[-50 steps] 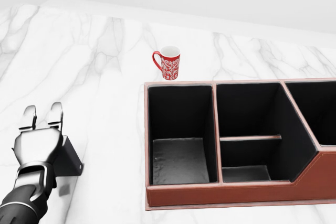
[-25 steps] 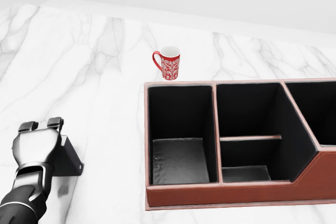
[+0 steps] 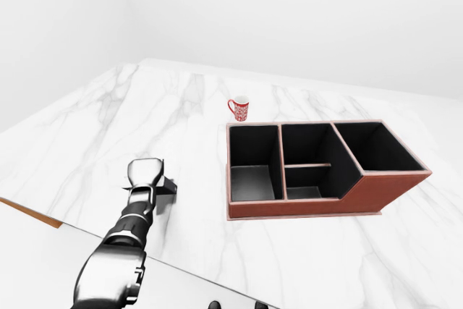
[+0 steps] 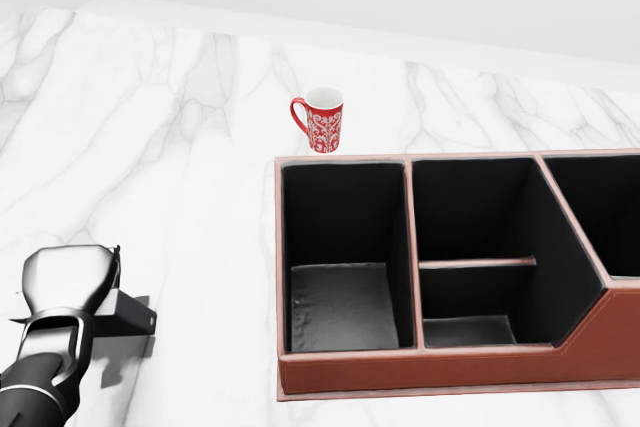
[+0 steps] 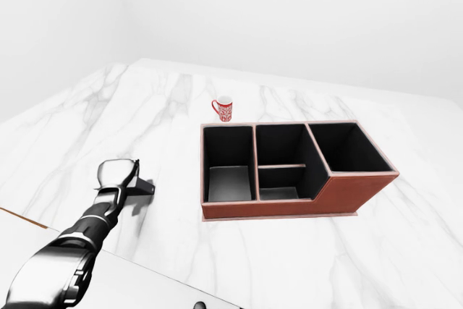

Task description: Pick up the book and place it in the left compartment of the caddy.

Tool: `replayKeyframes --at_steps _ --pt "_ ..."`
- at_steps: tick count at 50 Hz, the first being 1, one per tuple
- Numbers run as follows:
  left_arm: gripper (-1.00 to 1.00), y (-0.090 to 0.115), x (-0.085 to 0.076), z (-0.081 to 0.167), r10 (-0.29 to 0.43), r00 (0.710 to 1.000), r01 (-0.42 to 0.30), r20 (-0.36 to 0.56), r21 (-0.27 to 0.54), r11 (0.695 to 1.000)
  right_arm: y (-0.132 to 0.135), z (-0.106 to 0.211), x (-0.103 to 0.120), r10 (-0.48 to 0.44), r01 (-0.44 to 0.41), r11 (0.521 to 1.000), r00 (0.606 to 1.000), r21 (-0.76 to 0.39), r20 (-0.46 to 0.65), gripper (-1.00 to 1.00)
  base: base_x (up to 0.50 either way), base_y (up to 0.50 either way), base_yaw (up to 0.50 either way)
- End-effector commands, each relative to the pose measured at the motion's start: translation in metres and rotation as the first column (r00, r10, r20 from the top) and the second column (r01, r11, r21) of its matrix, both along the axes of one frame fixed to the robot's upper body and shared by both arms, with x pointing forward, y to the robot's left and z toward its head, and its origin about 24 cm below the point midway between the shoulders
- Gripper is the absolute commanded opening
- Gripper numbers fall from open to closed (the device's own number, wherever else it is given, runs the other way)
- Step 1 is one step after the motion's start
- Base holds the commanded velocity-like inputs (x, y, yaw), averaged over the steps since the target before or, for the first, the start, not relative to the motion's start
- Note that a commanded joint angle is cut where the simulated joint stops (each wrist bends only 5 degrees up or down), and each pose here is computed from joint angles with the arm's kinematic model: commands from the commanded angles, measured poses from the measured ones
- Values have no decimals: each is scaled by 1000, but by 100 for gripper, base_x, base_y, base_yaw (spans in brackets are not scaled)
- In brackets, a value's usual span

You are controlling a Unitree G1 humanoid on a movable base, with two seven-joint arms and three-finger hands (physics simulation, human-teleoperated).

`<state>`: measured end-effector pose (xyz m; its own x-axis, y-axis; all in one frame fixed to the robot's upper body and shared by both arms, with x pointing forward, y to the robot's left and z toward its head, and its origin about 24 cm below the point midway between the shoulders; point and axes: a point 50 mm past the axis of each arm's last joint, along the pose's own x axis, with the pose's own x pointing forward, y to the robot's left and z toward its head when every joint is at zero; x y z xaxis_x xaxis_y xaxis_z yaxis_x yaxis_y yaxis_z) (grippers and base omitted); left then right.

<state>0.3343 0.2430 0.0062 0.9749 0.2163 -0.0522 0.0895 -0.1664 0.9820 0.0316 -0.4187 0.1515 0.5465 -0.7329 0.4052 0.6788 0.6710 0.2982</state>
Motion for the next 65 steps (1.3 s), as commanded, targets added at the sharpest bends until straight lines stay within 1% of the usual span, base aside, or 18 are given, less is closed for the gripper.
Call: replayKeyframes --at_steps 1,2,4,10,14,20,22,24,28,32,36,44,49,52,55,56,62,65 --pt "-100 -23 -17 -32 -162 973 186 -165 144 972 0 0 0 1 -1 1000 1000 0 -3 100 0 0 0" --pt "-100 -25 -17 -32 -182 967 212 -176 168 963 0 -1 0 2 -2 1000 1000 1 -5 100 0 0 0" --pt "-100 -21 -18 -31 -137 979 155 -150 121 980 0 -1 0 2 -2 1000 1000 0 -4 100 0 0 0" --pt "-100 -12 -19 -28 -78 991 85 -110 65 994 1 -1 0 3 -3 1000 1000 1 -7 100 0 0 0" --pt "-100 -11 -14 -17 -85 996 87 -33 61 994 1 -2 1 4 -4 1000 1000 -2 -14 100 0 0 0" --pt "-100 -3 -16 11 -77 982 73 172 30 997 0 -5 2 9 -9 1000 1000 6 -22 100 0 0 0" --pt "-100 -8 -23 25 -120 956 107 266 60 992 1 -3 1 7 -7 1000 1000 2 -20 100 0 0 0" --pt "-100 -12 -29 30 -161 943 134 292 112 985 1 -4 2 9 -9 1000 1000 3 -23 100 0 0 0" --pt "-100 -14 -43 59 -175 881 125 439 140 982 1 -4 1 8 -7 1000 1000 2 -23 100 0 0 0" --pt "-100 -17 -50 72 -184 848 113 497 169 979 1 -3 1 8 -8 1000 1000 -2 -22 100 0 0 0" --pt "-100 -17 -55 77 -164 832 97 530 153 983 1 -4 2 10 -10 1000 1000 2 -24 100 0 0 0" --pt "-100 -31 -66 96 -208 771 108 601 198 974 1 -3 2 11 -11 1000 1000 -2 -24 100 0 0 0" --pt "-100 -47 -87 126 -237 673 116 700 217 969 1 -5 2 15 -15 1000 1000 3 -26 100 0 0 0" --pt "-100 -49 -92 129 -215 686 114 695 190 975 1 -4 2 15 -15 1000 1000 3 -23 100 0 0 0" --pt "-100 -55 -110 151 -202 651 110 732 173 979 0 -5 2 13 -13 1000 1000 8 -20 100 0 0 0" --pt "-100 -55 -111 151 -196 650 105 734 170 980 -1 -5 2 13 -13 1000 1000 9 -20 100 0 0 0" --pt "-100 -76 -138 180 -246 591 168 768 181 969 0 -5 3 17 -16 1000 1000 9 -21 100 0 0 0" --pt "-100 -78 -138 185 -250 596 170 763 184 968 0 -5 3 16 -15 1000 1000 8 -20 100 0 0 0"
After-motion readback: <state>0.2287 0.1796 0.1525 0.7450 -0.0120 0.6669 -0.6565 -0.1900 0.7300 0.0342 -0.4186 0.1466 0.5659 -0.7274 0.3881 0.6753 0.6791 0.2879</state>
